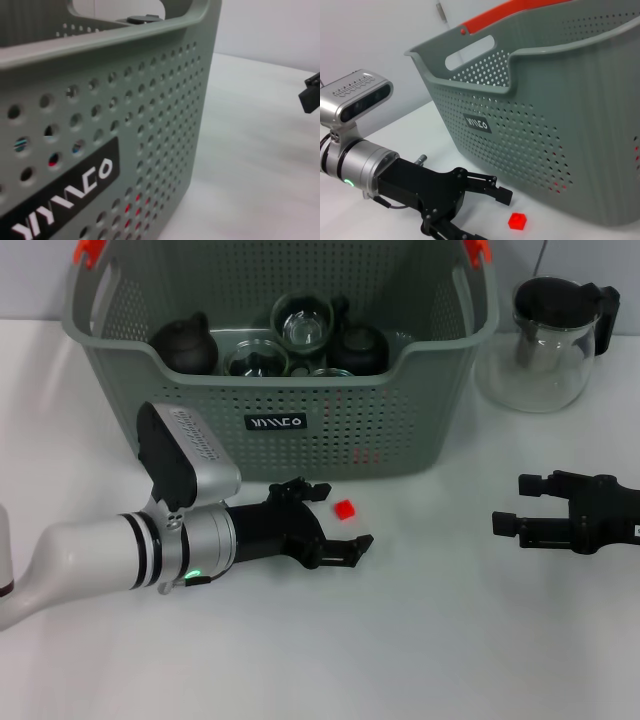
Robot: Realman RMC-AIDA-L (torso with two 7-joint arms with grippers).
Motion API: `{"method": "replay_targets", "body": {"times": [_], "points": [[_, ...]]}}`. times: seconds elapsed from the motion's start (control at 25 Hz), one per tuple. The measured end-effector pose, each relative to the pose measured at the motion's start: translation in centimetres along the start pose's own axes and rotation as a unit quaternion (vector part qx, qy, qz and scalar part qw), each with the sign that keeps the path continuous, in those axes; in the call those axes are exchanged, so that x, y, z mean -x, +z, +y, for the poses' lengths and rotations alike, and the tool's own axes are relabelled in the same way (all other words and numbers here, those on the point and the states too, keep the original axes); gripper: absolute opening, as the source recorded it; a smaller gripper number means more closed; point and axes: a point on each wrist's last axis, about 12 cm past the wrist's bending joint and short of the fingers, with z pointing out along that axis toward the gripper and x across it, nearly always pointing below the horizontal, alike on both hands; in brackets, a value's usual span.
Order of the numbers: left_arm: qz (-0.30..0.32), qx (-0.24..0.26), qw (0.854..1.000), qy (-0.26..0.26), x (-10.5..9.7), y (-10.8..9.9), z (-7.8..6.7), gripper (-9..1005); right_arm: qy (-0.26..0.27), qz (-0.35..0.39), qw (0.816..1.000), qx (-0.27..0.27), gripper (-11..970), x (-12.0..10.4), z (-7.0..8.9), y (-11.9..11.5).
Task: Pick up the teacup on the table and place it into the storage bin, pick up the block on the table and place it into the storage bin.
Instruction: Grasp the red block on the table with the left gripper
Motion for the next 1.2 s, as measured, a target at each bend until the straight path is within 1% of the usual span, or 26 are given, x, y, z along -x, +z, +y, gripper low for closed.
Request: {"method": "replay_targets", "body": {"times": [0.36, 0.6, 0.8, 1.0, 1.2], "points": [[0.002, 0.007, 1.000, -0.007, 0.4, 0.4, 0.1, 812, 0.000, -0.001, 1.000, -0.001, 935, 0.1, 0.0, 0.0], [0.009, 0.010, 1.000, -0.002, 0.6, 0.8, 0.3, 809, 0.000, -0.003, 1.000, -0.003, 935, 0.2, -0.1, 0.0], [0.017, 0.015, 1.000, 0.001, 0.9, 1.2, 0.4, 735, 0.000, -0.003, 1.000, -0.002, 935, 0.2, -0.1, 0.2], [0.015, 0.022, 1.000, -0.003, 1.1, 1.3, 0.6, 733, -0.001, -0.002, 1.000, -0.002, 935, 0.2, 0.0, 0.3], [0.011, 0.024, 1.000, -0.007, 1.2, 1.3, 0.6, 710, -0.001, -0.002, 1.000, -0.002, 936, 0.1, 0.0, 0.2]]}}
